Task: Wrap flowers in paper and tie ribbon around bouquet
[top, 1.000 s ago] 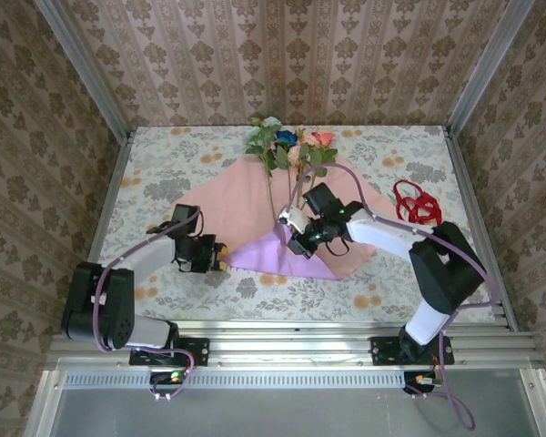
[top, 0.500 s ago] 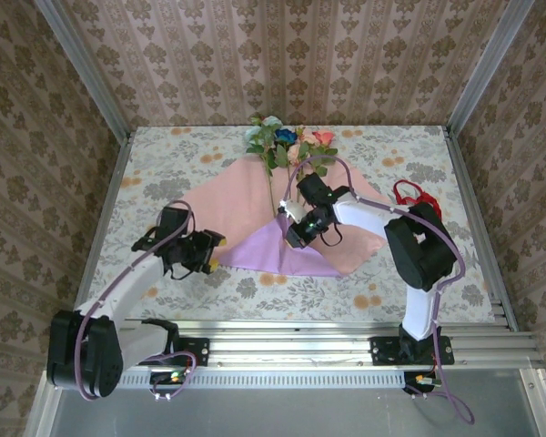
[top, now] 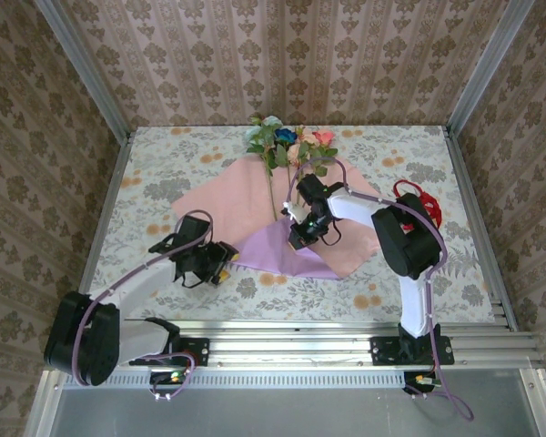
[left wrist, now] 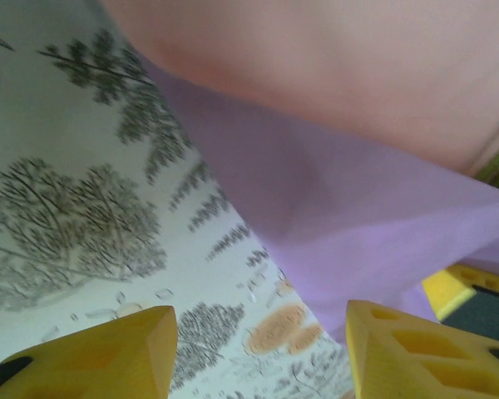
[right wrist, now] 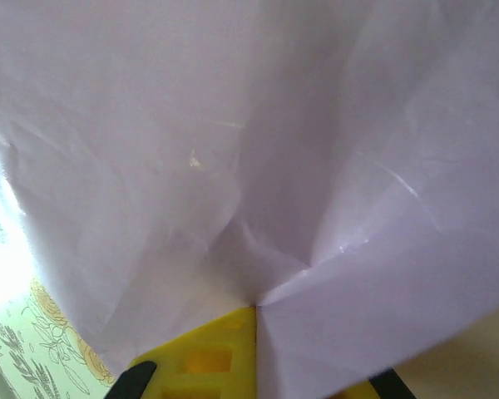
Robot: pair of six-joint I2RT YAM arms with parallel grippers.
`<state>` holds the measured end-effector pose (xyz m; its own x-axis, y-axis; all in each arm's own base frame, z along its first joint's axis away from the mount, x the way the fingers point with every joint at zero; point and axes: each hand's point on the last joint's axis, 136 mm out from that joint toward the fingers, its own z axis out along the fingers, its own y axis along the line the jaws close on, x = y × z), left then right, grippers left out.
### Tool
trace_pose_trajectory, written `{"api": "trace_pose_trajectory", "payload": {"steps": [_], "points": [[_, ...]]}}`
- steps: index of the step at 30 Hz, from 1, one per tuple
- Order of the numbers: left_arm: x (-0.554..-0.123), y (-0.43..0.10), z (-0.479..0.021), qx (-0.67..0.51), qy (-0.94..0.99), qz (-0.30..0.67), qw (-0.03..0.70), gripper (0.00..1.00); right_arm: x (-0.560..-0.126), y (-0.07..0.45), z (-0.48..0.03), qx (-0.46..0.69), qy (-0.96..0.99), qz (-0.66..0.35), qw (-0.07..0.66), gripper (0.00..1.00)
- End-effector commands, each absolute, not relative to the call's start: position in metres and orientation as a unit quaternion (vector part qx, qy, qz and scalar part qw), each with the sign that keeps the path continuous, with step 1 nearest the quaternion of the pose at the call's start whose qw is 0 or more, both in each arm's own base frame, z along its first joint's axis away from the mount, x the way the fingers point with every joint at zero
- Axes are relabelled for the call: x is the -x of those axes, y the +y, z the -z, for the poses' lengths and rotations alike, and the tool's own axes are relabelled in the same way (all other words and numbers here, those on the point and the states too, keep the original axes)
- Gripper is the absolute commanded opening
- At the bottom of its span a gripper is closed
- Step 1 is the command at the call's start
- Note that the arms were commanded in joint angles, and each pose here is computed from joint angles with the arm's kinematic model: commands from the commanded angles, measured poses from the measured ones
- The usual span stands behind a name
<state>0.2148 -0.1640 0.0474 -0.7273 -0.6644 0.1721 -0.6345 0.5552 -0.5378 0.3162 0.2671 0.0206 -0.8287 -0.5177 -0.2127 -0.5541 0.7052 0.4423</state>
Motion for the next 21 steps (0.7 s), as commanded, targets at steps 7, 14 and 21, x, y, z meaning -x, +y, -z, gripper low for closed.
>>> {"api": "trace_pose_trajectory", "payload": {"steps": [7,14,21], "points": [[-0.257,-0.162,-0.035,0.394,0.855,0.325,0.096,0.47,-0.312,0.267,-0.023,0.274,0.924,-0.265,0.013,0.0],[-0.256,-0.161,-0.025,0.412,0.845,0.326,0.094,0.09,-0.315,0.267,-0.024,0.267,0.927,-0.262,0.019,0.0],[-0.235,-0.152,-0.023,0.433,0.841,0.314,0.081,0.0,-0.337,0.245,-0.059,0.268,0.927,-0.198,0.172,0.32]]}}
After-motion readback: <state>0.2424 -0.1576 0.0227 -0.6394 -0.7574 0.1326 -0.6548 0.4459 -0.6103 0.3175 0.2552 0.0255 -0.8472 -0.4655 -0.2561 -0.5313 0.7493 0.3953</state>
